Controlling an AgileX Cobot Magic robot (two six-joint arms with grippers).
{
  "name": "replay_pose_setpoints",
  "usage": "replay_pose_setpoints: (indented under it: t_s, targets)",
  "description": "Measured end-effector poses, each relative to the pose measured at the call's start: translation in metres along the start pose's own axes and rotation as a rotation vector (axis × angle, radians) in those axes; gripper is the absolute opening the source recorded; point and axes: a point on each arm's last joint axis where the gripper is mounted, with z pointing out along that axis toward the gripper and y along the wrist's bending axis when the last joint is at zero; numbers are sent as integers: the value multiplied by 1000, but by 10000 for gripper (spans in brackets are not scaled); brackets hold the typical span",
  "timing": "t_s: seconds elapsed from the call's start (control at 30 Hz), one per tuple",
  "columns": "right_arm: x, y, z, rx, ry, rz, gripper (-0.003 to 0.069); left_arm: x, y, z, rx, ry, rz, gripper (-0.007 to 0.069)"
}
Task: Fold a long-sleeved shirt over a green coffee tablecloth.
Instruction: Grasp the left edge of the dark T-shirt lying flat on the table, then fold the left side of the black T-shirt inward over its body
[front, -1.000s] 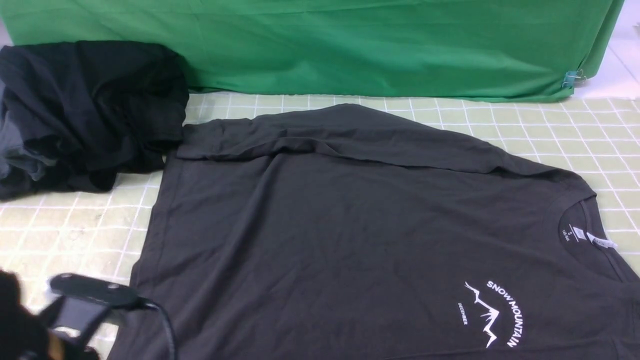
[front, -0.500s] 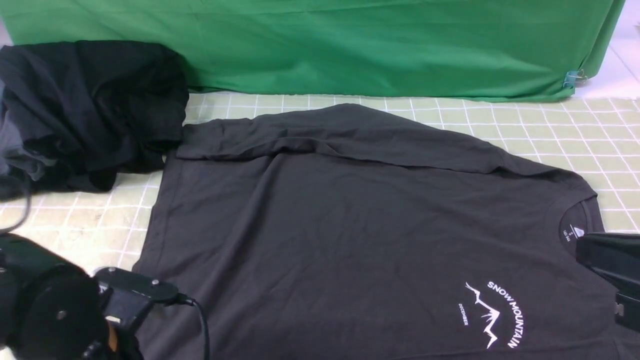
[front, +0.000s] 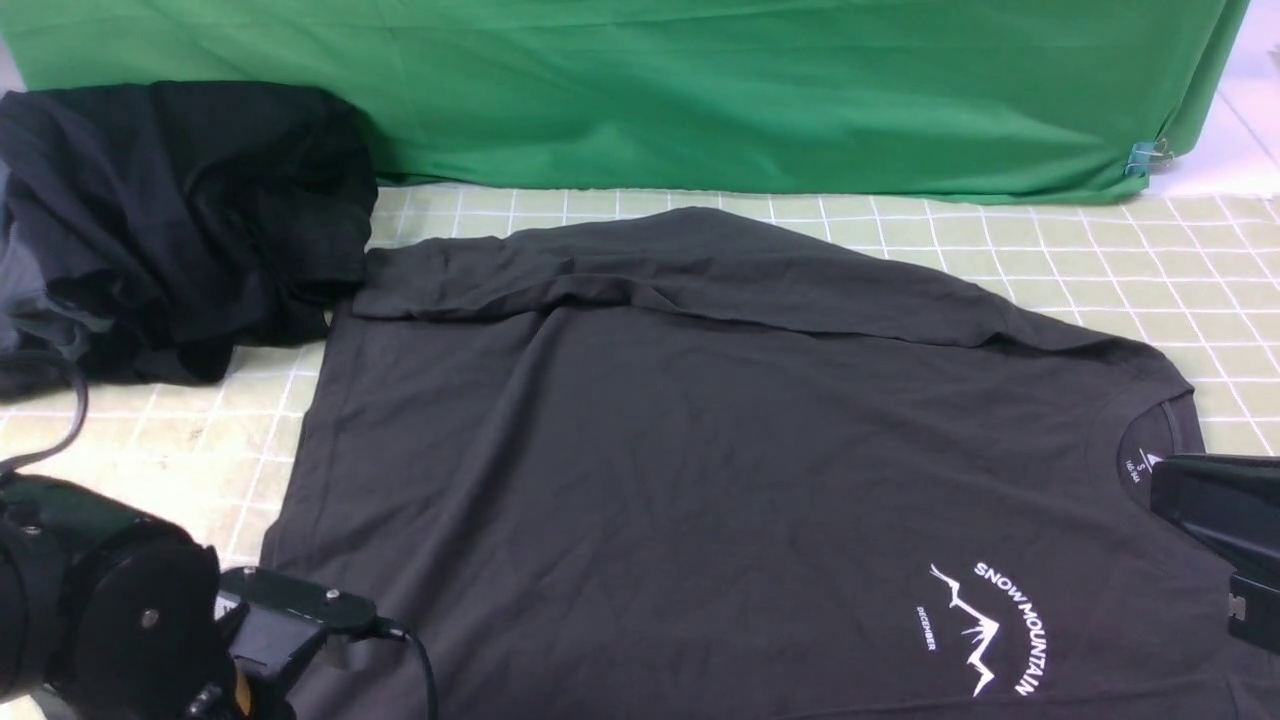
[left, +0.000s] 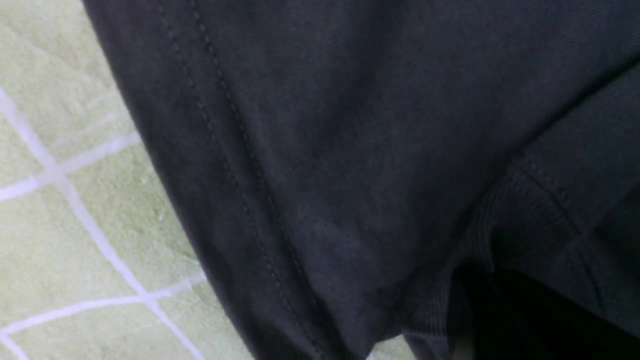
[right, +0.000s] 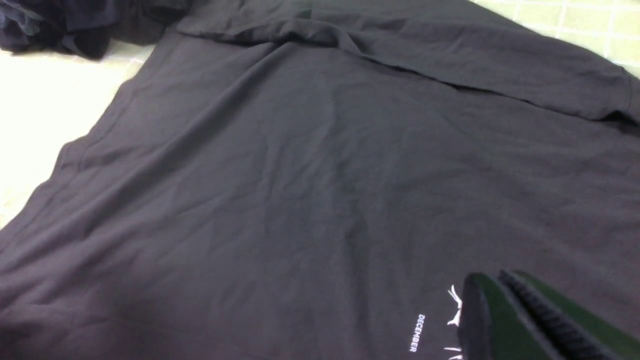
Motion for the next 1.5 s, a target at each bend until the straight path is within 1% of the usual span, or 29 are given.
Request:
replay_pose_setpoints:
  t_s: [0.13, 0.3, 0.4, 0.5, 0.53, 0.57, 0.63, 0.73, 0.8, 0.83, 0.87, 0.9, 0.97, 1.0, 1.03, 1.13, 1.2, 1.23, 1.27, 1.33, 1.37, 1.4, 1.43, 1.5]
  targets:
    - [0, 0, 0, 1, 0, -1, 8, -7, -1, -11, -7, 2, 13, 1]
    - [0, 0, 0, 1, 0, -1, 10, -33, -2, -48, -48, -61, 52, 1]
    - [0, 0, 0, 1, 0, -2, 10, -53, -1, -81, -108, -159, 87, 1]
    - [0, 0, 0, 1, 0, -2, 10, -75, 2, -122, -182, -310, 109, 1]
    - [0, 0, 0, 1, 0, -2, 10, -82, 4, -135, -194, -354, 101, 1]
    - [0, 0, 0, 1, 0, -2, 10, -84, 6, -136, -196, -359, 96, 1]
    - [0, 0, 0, 1, 1, -2, 13, -102, 17, -153, -208, -410, 45, 1]
    - [2, 1, -1, -1, 47, -4, 14, -121, 31, -153, -208, -410, 2, 1]
    - [1, 4, -4, -10, 160, -8, 14, -143, 52, -142, -209, -375, -48, 1]
    - [0, 4, -4, -10, 171, -9, 14, -145, 54, -141, -209, -375, -52, 1]
    - [-1, 6, -5, -14, 230, -15, 14, -153, 60, -134, -205, -352, -66, 2]
    - [-5, 9, -6, -23, 329, -40, 16, -165, 76, -121, -202, -322, -104, 3]
    - [-9, 12, -4, -45, 403, -72, 19, -176, 88, -111, -205, -303, -129, 3]
    - [-10, 12, -3, -50, 411, -77, 20, -177, 89, -109, -205, -298, -131, 3]
    - [-11, 16, 5, -91, 480, -122, 25, -185, 98, -99, -202, -278, -151, 3]
    - [-7, 22, 18, -144, 557, -165, 42, -193, 102, -86, -193, -251, -162, 3]
    - [2, 31, 39, -177, 648, -220, 87, -196, 103, -79, -188, -233, -164, 3]
    - [3, 32, 43, -179, 661, -236, 98, -197, 103, -77, -186, -230, -164, 3]
    - [11, 41, 60, -188, 709, -288, 160, -198, 103, -75, -185, -229, -164, 3]
    - [20, 51, 74, -190, 744, -358, 255, -200, 104, -74, -186, -239, -166, 3]
    - [26, 55, 85, -182, 765, -394, 321, -200, 104, -75, -187, -247, -171, 3]
    - [28, 58, 86, -186, 769, -406, 332, -201, 104, -74, -188, -246, -172, 3]
    - [36, 64, 98, -176, 783, -437, 395, -201, 104, -73, -188, -244, -179, 3]
    - [46, 70, 115, -160, 803, -470, 447, -201, 104, -73, -187, -240, -183, 3]
